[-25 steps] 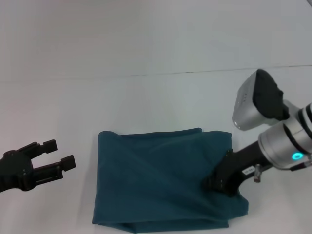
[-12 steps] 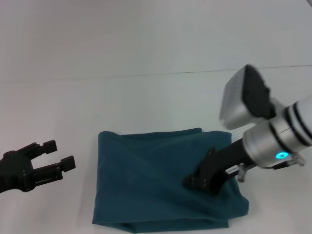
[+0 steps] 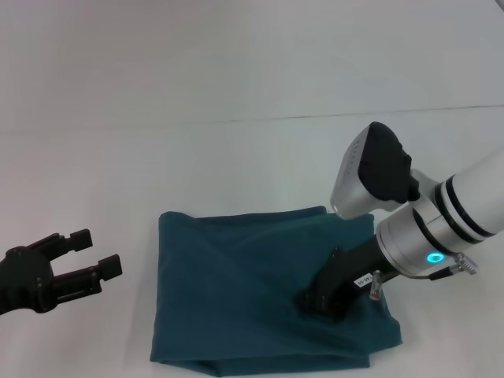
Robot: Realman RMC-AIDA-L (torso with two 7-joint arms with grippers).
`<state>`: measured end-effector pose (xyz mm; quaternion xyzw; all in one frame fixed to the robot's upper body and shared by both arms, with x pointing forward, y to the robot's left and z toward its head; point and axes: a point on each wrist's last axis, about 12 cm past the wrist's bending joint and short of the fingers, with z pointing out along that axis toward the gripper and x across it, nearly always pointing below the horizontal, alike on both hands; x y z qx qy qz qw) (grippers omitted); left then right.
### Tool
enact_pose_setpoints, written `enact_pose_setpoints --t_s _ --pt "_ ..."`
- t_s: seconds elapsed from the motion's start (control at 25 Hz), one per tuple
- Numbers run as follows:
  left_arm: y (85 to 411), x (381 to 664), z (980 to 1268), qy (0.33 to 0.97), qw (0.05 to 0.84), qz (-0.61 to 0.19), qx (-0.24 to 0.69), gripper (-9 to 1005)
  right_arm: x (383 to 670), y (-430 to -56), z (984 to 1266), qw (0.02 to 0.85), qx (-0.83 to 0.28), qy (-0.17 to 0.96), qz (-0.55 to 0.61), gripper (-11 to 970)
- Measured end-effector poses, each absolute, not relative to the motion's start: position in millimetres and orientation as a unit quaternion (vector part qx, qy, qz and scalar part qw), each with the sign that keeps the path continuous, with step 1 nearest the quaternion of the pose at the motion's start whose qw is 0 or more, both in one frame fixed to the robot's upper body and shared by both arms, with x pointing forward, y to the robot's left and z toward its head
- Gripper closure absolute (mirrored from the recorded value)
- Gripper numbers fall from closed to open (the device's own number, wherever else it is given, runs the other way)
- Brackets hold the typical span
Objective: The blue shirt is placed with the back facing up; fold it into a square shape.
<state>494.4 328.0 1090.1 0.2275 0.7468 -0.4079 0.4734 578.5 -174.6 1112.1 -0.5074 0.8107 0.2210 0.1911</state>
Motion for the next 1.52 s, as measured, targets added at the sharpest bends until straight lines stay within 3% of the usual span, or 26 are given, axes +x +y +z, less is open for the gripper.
enact_pose_setpoints --t_s 0.2,0.68,0.96,1.24,1.52 --pt "327.5 493.9 1090.4 0.745 0.473 -0.411 0.229 59 579.8 -188.6 1131.9 0.235 -0.479 0.814 0.229 956" --pt "325.2 497.6 1092.7 0.741 0.475 -0.412 0.233 59 591.3 -203.6 1112.5 0.213 -0.432 0.860 0.169 913" --pt "324.1 497.2 1091.5 0.741 0.473 -0.416 0.232 59 591.8 -211.7 1120.8 0.236 -0.416 0.862 0.167 888" --pt "325.7 492.7 1095.9 0.728 0.476 -0.427 0.249 59 572.4 -231.1 1160.9 0.308 -0.425 0.812 0.254 864" --pt "323.4 489.3 1104.4 0.711 0.446 -0.448 0.306 59 542.6 -258.4 1159.6 0.335 -0.449 0.763 0.324 839"
